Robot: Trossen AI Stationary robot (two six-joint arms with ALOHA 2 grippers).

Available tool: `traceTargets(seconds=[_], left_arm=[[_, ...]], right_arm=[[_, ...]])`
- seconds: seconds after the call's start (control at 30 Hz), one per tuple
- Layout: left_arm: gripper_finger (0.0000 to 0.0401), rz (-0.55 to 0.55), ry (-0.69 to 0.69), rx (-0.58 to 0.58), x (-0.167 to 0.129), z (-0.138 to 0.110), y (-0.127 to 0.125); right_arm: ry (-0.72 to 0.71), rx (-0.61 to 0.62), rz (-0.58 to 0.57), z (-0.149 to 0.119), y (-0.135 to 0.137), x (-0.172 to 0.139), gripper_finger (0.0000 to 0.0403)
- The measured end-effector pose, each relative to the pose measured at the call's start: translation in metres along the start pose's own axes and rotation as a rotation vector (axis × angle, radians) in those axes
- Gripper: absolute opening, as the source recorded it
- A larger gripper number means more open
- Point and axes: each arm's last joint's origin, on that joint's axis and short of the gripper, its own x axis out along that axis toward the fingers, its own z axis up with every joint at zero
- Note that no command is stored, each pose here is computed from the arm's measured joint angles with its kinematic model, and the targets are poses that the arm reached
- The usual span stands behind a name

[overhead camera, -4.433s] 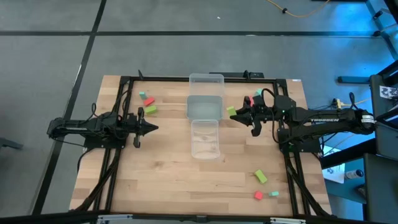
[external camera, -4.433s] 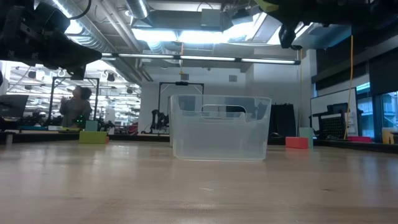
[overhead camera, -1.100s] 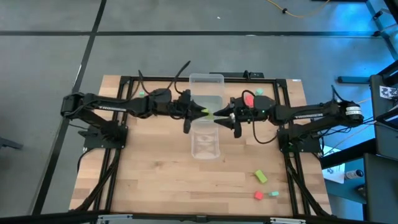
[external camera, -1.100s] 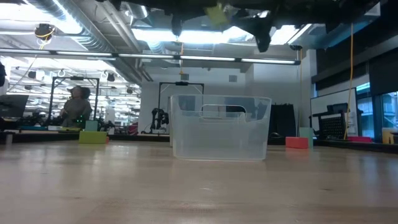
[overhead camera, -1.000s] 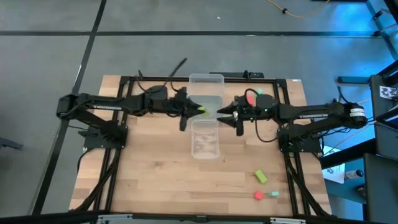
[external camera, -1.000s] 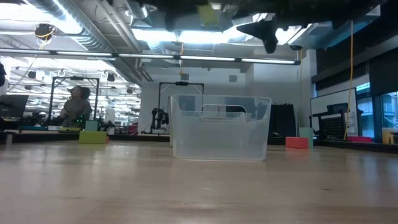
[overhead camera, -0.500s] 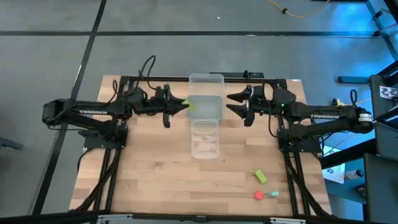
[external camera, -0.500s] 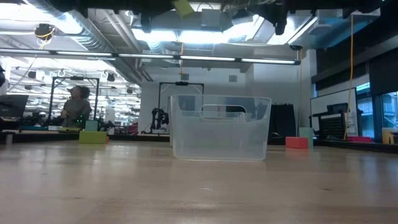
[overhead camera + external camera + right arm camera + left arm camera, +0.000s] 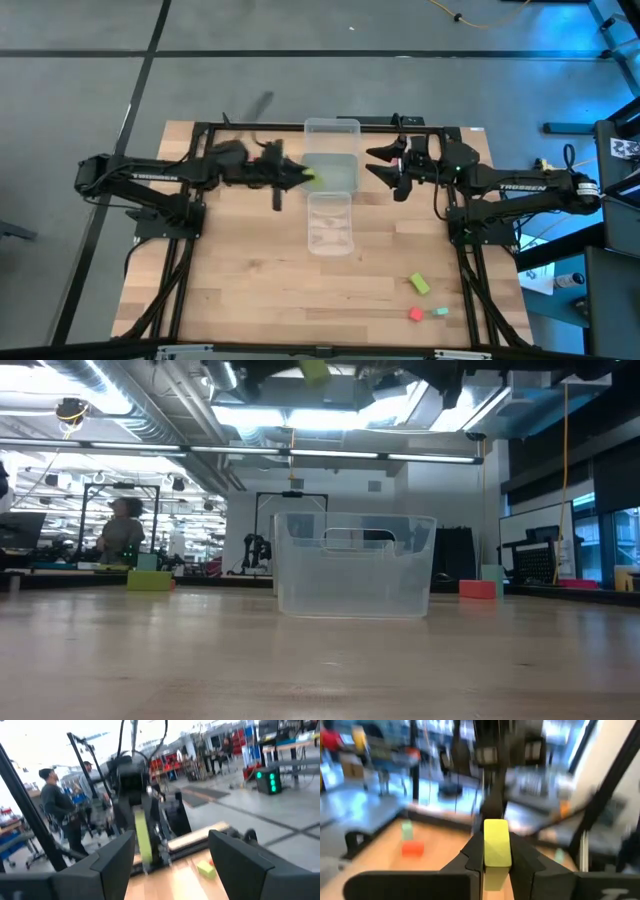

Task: Sort & place blocks by color
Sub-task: Put the top right green block into the bottom transparent bin, then put the top green block into the bottom transparent bin

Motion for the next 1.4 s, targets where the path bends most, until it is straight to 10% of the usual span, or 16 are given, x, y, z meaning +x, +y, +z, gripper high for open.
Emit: traceTargets(seconds=[0.17, 0.57, 1.07, 1.4], left_arm=[[0.0044, -0.04, 0.33, 0.099, 0.049, -0.009, -0.007], [0.0044, -0.02, 0.816, 0.111, 0.122, -0.124, -0.003], [0.0045, 0.006, 0.883, 0.118, 0.133, -0.155, 0.002], [0.016, 0.088, 0.886, 0.156, 0.132, -0.157, 0.005]], right_arm=[[-0.047, -0.001, -0.003, 0.007, 0.002, -0.005, 0.0255], [-0.028, -0.001, -0.01, 0.006, 0.001, -0.006, 0.0255], [-0.028, 0.002, -0.011, 0.006, 0.001, -0.006, 0.0255], [-0.029, 0.002, -0.011, 0.006, 0.001, -0.006, 0.0255]])
